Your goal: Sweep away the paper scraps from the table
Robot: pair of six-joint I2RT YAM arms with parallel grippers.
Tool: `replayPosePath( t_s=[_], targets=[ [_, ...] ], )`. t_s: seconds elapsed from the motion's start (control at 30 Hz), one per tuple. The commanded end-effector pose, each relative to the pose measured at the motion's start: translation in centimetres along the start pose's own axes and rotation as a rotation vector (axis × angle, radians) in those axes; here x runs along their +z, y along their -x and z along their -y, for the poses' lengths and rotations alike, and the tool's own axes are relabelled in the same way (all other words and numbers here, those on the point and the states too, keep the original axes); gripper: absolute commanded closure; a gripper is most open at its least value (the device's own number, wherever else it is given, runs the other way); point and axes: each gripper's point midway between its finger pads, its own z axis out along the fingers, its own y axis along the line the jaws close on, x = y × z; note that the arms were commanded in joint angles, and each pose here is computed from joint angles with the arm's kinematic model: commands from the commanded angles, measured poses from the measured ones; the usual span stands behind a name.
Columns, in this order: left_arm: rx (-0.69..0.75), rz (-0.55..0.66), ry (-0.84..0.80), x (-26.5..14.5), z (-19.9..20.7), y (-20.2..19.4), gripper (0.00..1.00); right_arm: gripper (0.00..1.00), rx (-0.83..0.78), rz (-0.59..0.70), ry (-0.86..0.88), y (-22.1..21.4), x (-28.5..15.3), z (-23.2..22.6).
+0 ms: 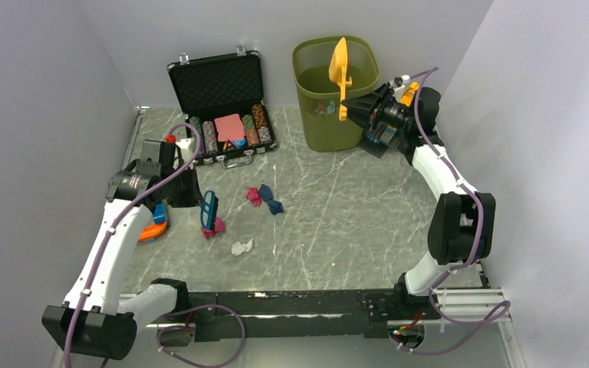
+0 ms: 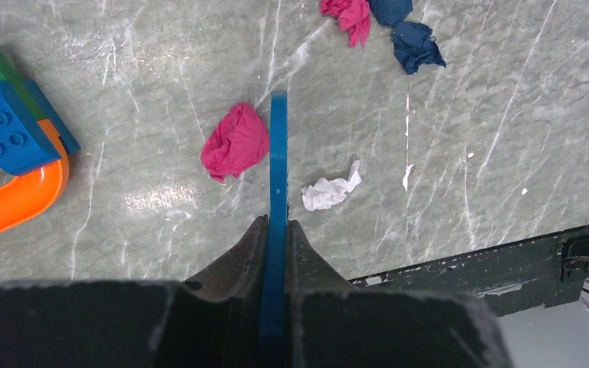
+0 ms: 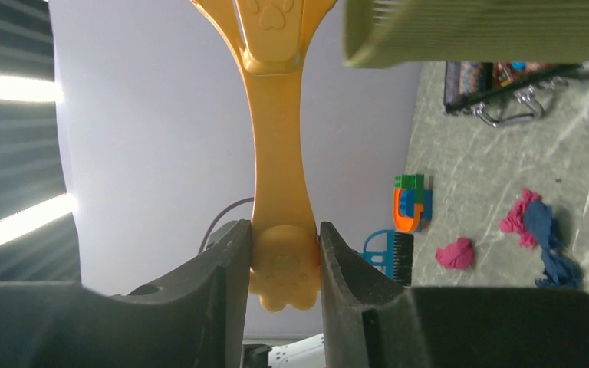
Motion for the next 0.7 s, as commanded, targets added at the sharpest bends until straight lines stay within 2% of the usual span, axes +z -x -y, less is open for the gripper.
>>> replayPosePath(
  t_s=[0.0, 0.13, 0.23, 0.27, 0.53, 0.67],
  targets=[
    [0.010, 0.046, -0.033, -0.1, 0.6, 1.3, 1.00, 1.00, -0.023, 0.001, 0.048, -0.2, -0.3, -0.9],
    [0.015, 0.046, -0.036, -0.1, 0.7, 1.5, 1.00, 1.00, -0.123, -0.015, 0.011, 0.3, -0.1, -3.1],
    [0.017, 0.052, -0.036, -0.2, 0.7, 1.7, 1.00, 1.00, -0.311, -0.048, -0.067, 0.2, -0.1, -5.2],
    [0.018, 0.054, -0.037, -0.1, 0.7, 1.8, 1.00, 1.00, -0.444, -0.051, -0.082, 0.0, -0.1, -6.5],
    [0.005, 0.043, -0.067, 0.6, 1.3, 2.1, 1.00, 1.00, -0.994, -0.107, -0.496, -6.0, 1.1, -3.1],
    [0.001, 0.052, -0.088, 0.7, 1.7, 2.5, 1.00, 1.00, -1.181, -0.050, -0.564, -9.1, 1.1, -2.6]
  ],
)
